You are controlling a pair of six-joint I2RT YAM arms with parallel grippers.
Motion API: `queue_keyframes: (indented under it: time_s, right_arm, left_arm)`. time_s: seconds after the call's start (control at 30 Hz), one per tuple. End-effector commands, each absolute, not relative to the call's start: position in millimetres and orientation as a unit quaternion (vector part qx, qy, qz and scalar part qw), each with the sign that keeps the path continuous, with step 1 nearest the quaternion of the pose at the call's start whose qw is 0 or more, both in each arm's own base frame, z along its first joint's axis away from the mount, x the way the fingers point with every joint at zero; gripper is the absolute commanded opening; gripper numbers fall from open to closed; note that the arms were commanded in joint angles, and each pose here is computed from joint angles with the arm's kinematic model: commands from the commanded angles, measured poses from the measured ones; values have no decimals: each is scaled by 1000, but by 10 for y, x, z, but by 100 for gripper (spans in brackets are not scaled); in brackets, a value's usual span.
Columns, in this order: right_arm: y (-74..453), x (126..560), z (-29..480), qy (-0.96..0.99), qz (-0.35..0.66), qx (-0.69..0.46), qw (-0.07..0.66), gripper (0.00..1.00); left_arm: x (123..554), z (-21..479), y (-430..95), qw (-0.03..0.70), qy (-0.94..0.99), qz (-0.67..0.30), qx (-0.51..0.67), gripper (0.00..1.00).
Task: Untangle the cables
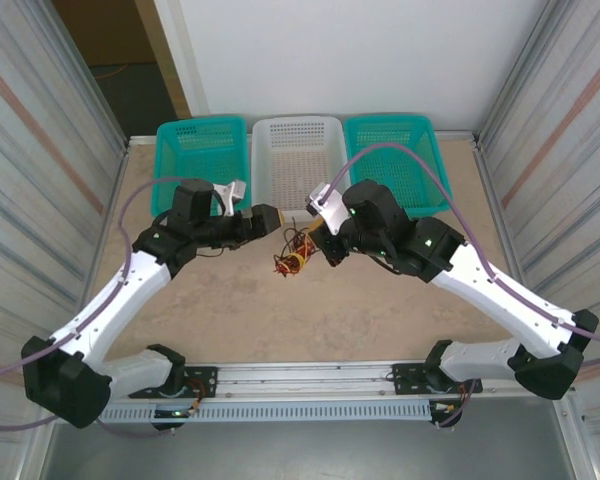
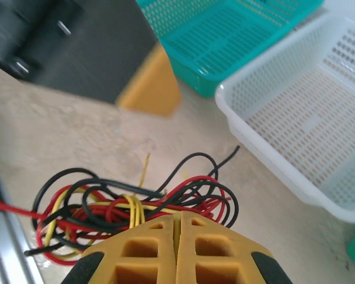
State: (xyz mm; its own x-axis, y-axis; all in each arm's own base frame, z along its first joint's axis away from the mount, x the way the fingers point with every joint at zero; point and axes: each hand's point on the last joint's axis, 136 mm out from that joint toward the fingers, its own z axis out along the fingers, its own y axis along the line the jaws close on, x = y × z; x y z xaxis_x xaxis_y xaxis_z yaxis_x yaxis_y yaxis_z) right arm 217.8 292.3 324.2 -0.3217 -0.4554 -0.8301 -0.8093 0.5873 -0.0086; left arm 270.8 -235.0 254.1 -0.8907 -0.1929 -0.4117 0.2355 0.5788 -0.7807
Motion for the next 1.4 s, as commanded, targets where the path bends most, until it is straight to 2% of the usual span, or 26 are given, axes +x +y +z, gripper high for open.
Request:
queue_keyframes:
  time_s: [0.0, 0.23, 0.5, 0.8, 0.97, 1.13, 1.27, 1.37]
  right_arm:
    - [3076, 1995, 3445, 755, 246, -443, 417, 0]
    - [3246, 1852, 3578, 733, 269, -475, 405, 0]
    - [3309, 1825, 3612, 724, 281, -484, 403, 0]
    - [3334, 1847, 3585, 724, 283, -483, 403, 0]
    - [3337, 1861, 3602, 723, 283, -482, 407, 0]
    - [3349, 1866, 3587, 723, 282, -483, 406, 0]
    - [3359, 1890, 3559, 726, 278, -481, 405, 0]
    - [3363, 1915, 3548, 727, 272, -480, 409, 0]
  left_arm:
    - [2600, 2503, -2439, 199, 849, -486, 52, 99]
    - [2553, 2611, -2542, 192, 822, -531, 69, 99]
    - [2411, 2476, -2564, 161, 813, -552, 92, 99]
    - [2236, 2532, -2606, 148, 785, -588, 127, 94]
    - [2208, 2468, -2640, 130, 777, -603, 125, 84]
    - [2158, 2323, -2586, 117, 795, -583, 123, 89]
    - [2123, 2300, -2589, 107, 793, -586, 123, 82]
    - [2087, 2251, -2574, 99, 798, -582, 122, 83]
